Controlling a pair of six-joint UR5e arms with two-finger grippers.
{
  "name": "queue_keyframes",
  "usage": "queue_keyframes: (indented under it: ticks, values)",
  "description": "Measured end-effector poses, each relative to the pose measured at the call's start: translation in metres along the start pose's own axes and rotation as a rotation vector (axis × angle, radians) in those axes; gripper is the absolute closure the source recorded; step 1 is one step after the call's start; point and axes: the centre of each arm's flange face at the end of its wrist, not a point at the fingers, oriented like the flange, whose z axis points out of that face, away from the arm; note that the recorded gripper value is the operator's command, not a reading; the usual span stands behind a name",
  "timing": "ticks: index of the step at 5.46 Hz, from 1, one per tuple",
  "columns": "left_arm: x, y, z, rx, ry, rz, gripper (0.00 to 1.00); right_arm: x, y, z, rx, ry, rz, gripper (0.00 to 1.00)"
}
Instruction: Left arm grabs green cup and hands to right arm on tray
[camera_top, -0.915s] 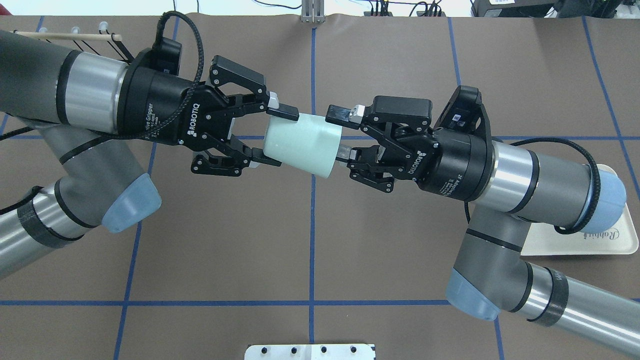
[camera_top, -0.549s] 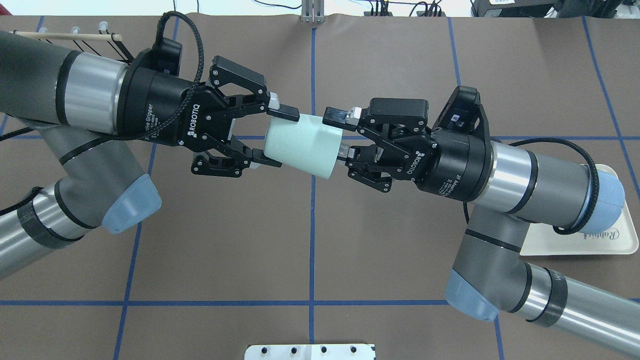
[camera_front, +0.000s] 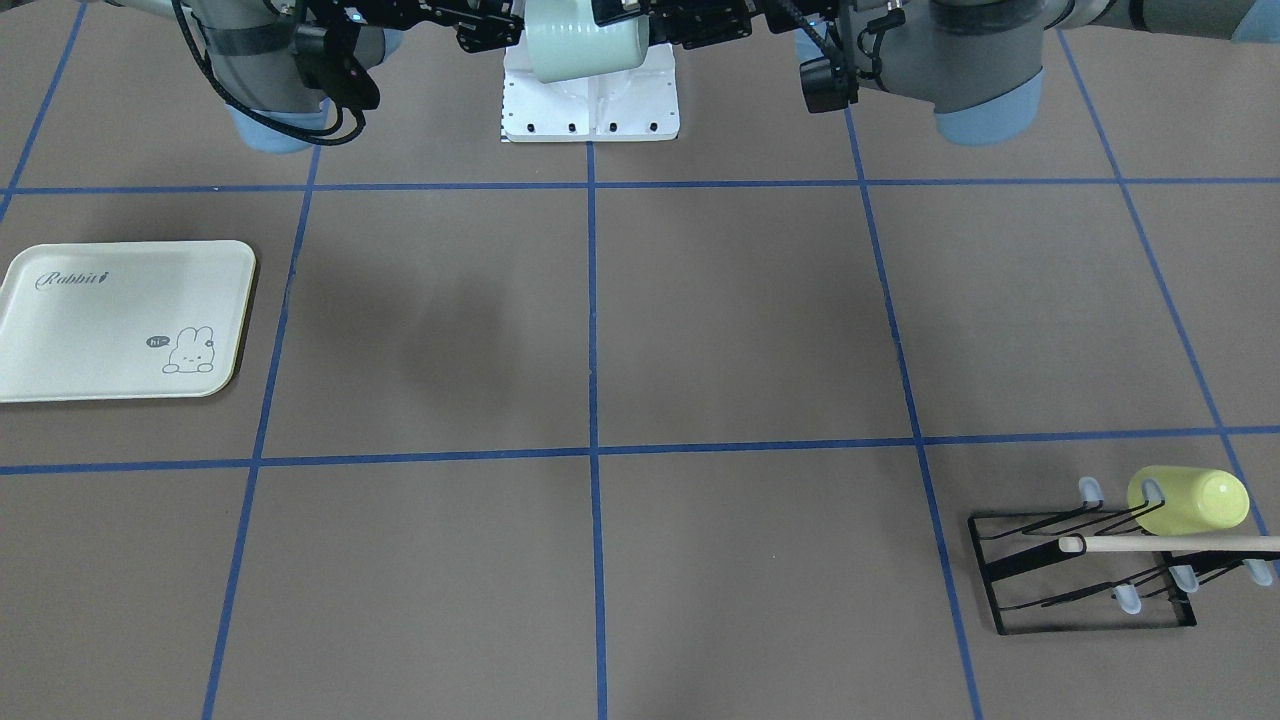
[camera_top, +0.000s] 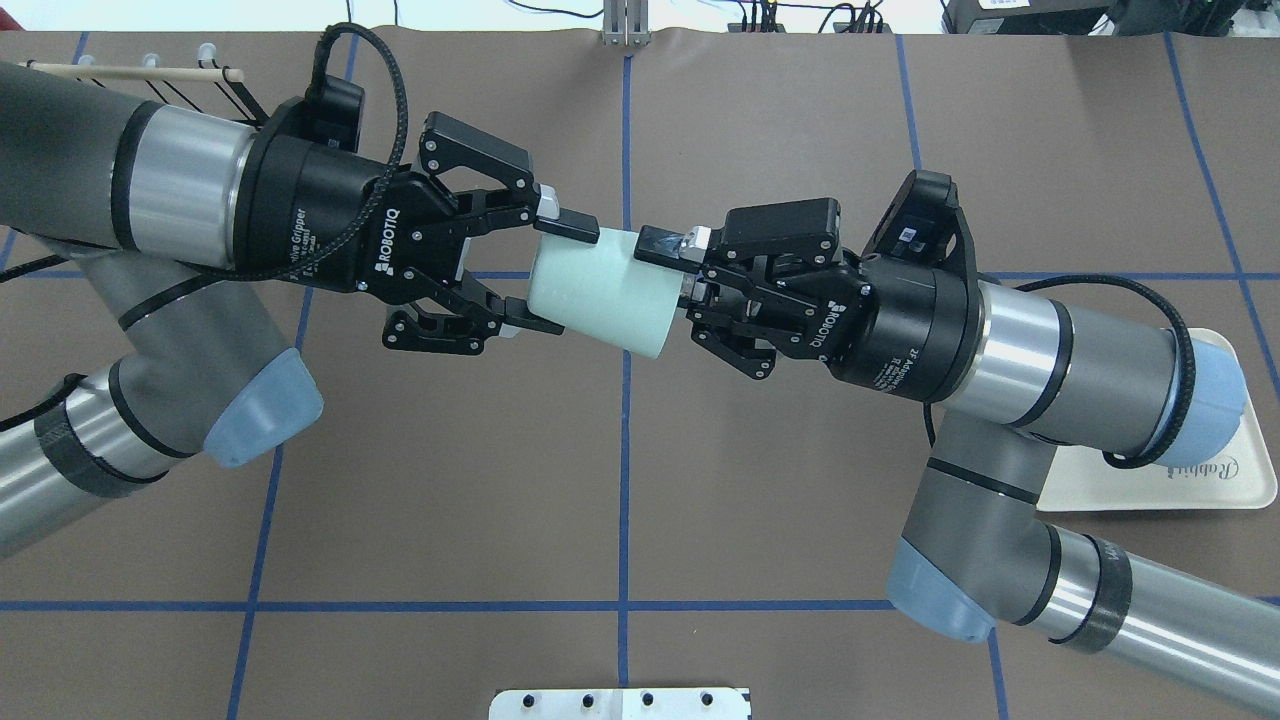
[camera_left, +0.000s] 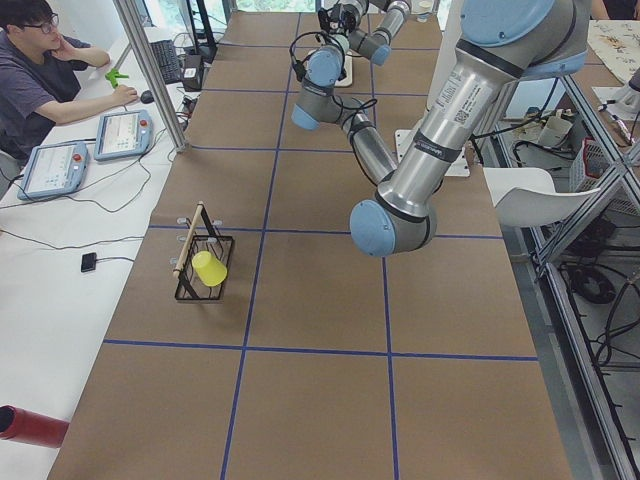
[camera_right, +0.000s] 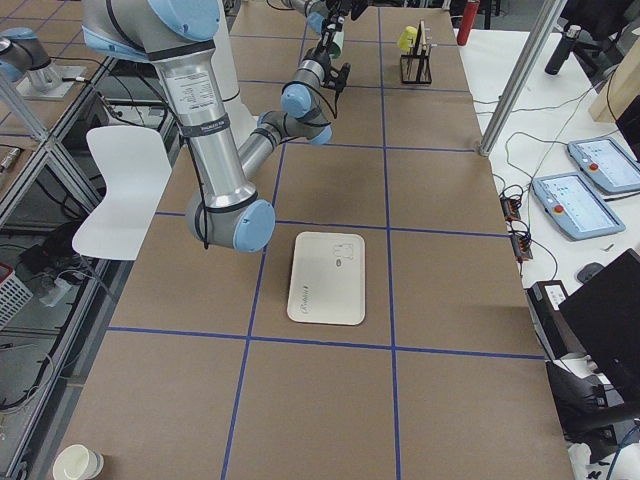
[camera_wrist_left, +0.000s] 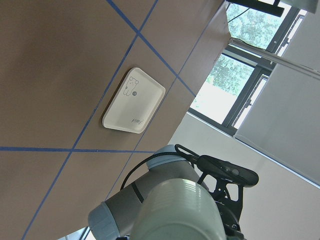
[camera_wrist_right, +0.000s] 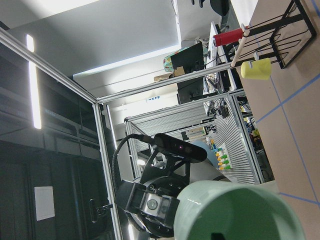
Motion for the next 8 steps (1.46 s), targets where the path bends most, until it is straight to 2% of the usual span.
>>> queue_keyframes:
  ticks: [1,3,5,6,7,8]
  values:
    - [0.0,0.0,0.0,0.0,0.0,-0.001,0.01,0.0,0.0,0.0,-0.001,0.0,-0.004,1.0]
    - [-0.001,0.001,-0.002,-0.014,0.01,0.03,0.0,0.002,0.0,0.0,-0.002,0.002,-0.018,1.0]
    - [-0.008,-0.001,-0.005,-0.029,0.013,0.103,0.0,0.001,0.0,-0.001,-0.004,-0.002,-0.022,1.0]
    - [-0.009,-0.003,-0.007,-0.031,0.006,0.119,0.0,0.002,-0.005,-0.008,0.008,0.008,-0.027,1.0]
    - [-0.012,-0.005,-0.01,-0.03,-0.003,0.125,0.0,0.005,-0.023,-0.023,0.059,0.056,-0.043,1.0]
    - [-0.017,-0.008,-0.012,-0.024,-0.012,0.126,0.0,0.006,-0.051,-0.032,0.144,0.168,-0.067,1.0]
